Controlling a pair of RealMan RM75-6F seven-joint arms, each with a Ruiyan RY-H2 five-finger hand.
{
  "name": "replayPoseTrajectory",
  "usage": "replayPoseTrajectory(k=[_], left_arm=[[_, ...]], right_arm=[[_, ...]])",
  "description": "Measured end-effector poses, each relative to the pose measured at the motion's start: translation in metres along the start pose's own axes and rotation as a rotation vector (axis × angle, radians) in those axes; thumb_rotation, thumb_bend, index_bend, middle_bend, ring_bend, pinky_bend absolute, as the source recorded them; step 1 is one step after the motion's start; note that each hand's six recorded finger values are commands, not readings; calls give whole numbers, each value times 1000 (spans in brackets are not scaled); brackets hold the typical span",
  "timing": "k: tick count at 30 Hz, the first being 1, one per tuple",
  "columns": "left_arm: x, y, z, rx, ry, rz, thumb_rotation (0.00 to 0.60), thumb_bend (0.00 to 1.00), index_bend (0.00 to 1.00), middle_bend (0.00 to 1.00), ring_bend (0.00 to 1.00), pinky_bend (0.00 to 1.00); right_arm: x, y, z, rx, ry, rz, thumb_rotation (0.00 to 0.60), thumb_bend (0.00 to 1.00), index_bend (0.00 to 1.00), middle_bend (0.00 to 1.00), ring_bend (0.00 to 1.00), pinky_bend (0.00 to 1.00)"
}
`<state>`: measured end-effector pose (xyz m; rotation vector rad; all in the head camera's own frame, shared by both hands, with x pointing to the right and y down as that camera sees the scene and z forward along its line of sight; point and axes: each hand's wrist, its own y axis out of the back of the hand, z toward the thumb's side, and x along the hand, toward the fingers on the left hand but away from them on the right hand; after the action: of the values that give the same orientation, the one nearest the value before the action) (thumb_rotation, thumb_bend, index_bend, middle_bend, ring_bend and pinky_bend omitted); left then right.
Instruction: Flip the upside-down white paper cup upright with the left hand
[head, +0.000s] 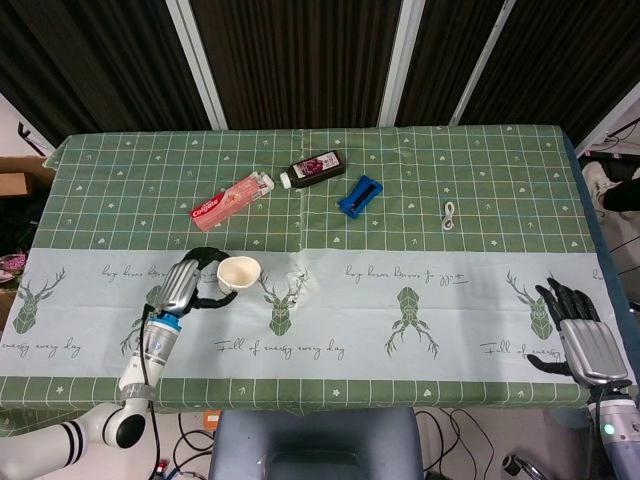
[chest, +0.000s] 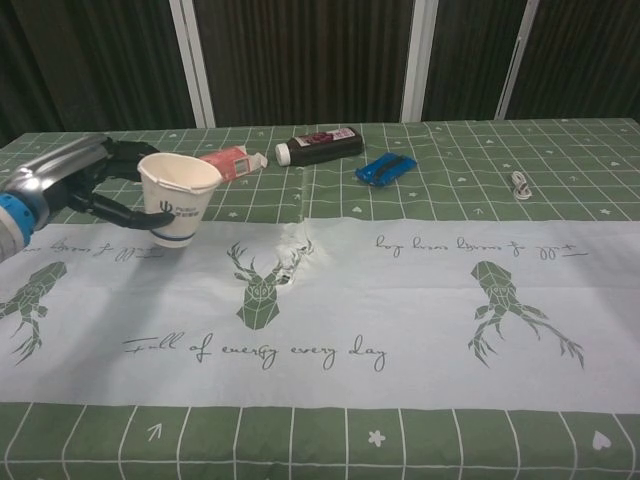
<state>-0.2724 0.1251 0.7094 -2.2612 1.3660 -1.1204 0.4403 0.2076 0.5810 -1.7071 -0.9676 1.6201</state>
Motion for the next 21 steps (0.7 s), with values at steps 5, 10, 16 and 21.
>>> replayPoseTrajectory(k=[5,10,16,21], left_arm=[[-4,-3,-22,-18,-16,17,600,218,385,386,167,157],[-8,-16,-32,-46,-17,14,600,217,382,382,164,156],[-8,-28,-36,-52,-26,7,599,217,377,379,162,155],[-8,-31,-36,-48,-32,4,599,216,364,365,148,152]], right_arm=[[0,-1,1,8,0,2,600,0,1,1,0,2],[1,-1,2,15,2,2,600,0,1,1,0,2],[2,0,3,18,0,2,600,1,1,2,0,2],[2,0,2,18,-2,1,600,1,1,2,0,2]])
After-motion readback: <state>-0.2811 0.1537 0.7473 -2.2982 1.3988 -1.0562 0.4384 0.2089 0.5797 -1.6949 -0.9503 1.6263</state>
